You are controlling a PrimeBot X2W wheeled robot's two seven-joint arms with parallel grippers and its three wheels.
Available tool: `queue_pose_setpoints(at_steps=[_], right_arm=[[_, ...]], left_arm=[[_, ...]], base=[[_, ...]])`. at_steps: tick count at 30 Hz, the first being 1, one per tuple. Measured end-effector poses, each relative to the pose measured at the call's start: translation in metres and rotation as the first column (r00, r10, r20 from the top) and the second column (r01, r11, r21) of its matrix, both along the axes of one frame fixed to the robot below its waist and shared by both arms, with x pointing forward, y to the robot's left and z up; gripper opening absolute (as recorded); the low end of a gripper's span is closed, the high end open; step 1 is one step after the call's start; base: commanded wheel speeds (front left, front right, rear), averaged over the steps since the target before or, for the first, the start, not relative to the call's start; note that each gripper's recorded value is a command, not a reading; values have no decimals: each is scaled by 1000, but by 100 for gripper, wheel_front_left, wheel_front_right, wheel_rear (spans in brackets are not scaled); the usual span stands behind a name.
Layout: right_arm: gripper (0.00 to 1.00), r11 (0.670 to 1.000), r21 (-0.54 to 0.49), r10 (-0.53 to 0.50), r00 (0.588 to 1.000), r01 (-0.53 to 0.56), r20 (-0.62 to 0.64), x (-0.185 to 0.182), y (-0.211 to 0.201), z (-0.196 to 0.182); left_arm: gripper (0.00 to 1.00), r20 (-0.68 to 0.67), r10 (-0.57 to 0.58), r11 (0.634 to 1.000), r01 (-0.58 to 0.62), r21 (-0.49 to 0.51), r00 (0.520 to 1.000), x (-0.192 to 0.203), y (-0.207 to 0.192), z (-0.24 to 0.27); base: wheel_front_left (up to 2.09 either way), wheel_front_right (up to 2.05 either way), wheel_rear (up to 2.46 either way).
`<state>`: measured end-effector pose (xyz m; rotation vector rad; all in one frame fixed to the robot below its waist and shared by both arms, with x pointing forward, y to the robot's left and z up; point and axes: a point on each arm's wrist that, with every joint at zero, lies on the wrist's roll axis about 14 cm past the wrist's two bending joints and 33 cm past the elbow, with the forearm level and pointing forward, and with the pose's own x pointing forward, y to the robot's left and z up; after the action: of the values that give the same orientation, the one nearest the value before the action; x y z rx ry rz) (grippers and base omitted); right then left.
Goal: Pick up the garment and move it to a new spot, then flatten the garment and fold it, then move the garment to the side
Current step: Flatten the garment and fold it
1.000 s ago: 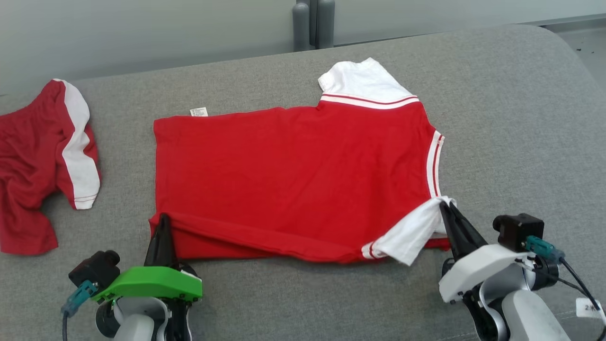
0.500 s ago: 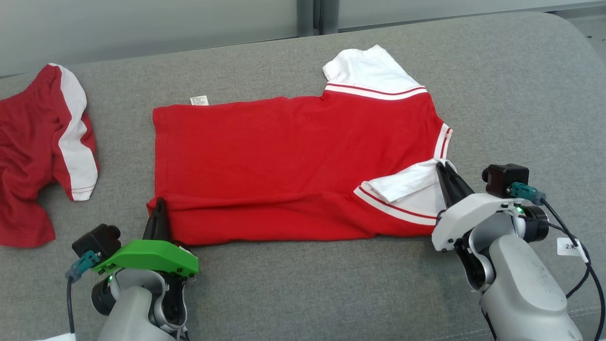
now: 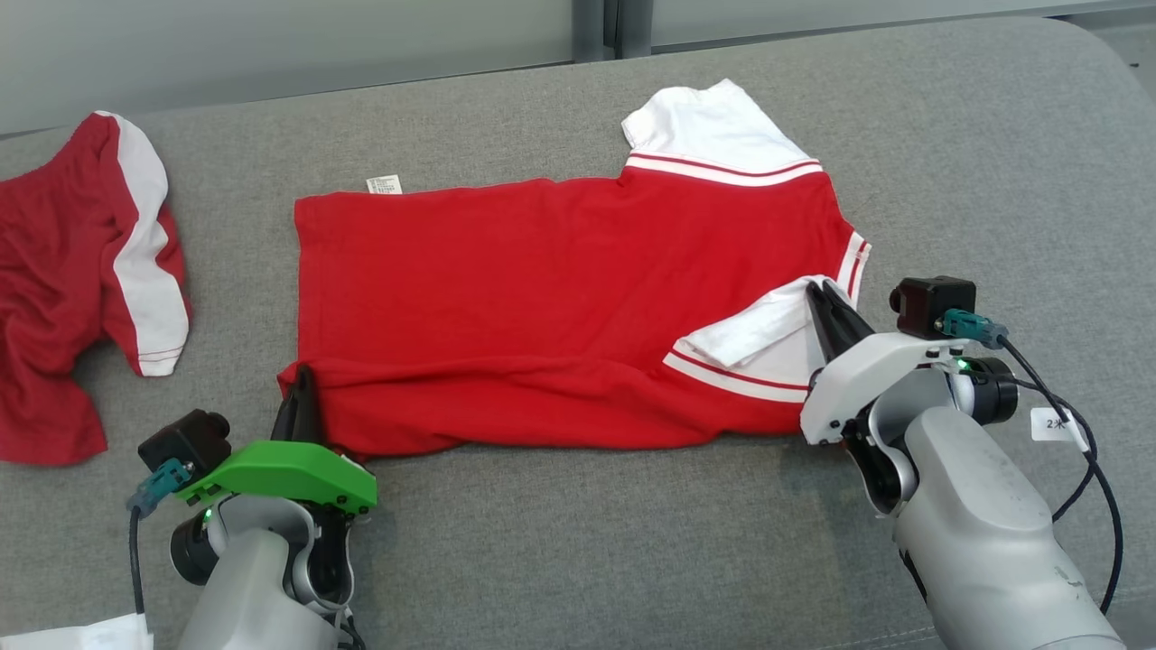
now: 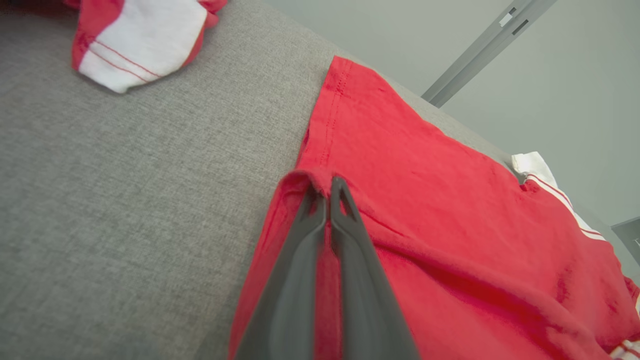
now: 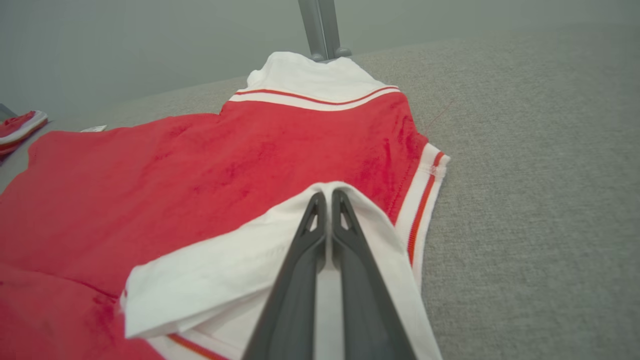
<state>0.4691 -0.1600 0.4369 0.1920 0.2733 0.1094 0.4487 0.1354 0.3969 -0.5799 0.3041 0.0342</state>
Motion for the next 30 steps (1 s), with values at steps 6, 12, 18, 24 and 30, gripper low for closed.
queue_pose_setpoints(at_steps=[6,12,18,24,30], right_arm=[[0,1000,-3,0,1000,0,-3,5,0,-3],[100,1000,4,-11,999,10,37,14,-2,7],[100,1000,9,-1,997,0,78,21,3,17],[100,1000,15,4,990,-6,144,28,3,38],[100,1000,15,-17,959,13,283,28,-12,79]], left_arm=[[0,-5,-13,1000,13,5,1000,2,-3,-2],[100,4,-30,999,30,20,1000,5,-7,1],[100,61,-32,999,30,32,998,11,-4,16],[100,111,-34,998,28,55,993,8,3,29],[100,133,-5,997,-5,73,991,-9,16,37]], base=[[0,0,0],[0,0,0],[0,0,0],[0,0,0],[0,0,0]])
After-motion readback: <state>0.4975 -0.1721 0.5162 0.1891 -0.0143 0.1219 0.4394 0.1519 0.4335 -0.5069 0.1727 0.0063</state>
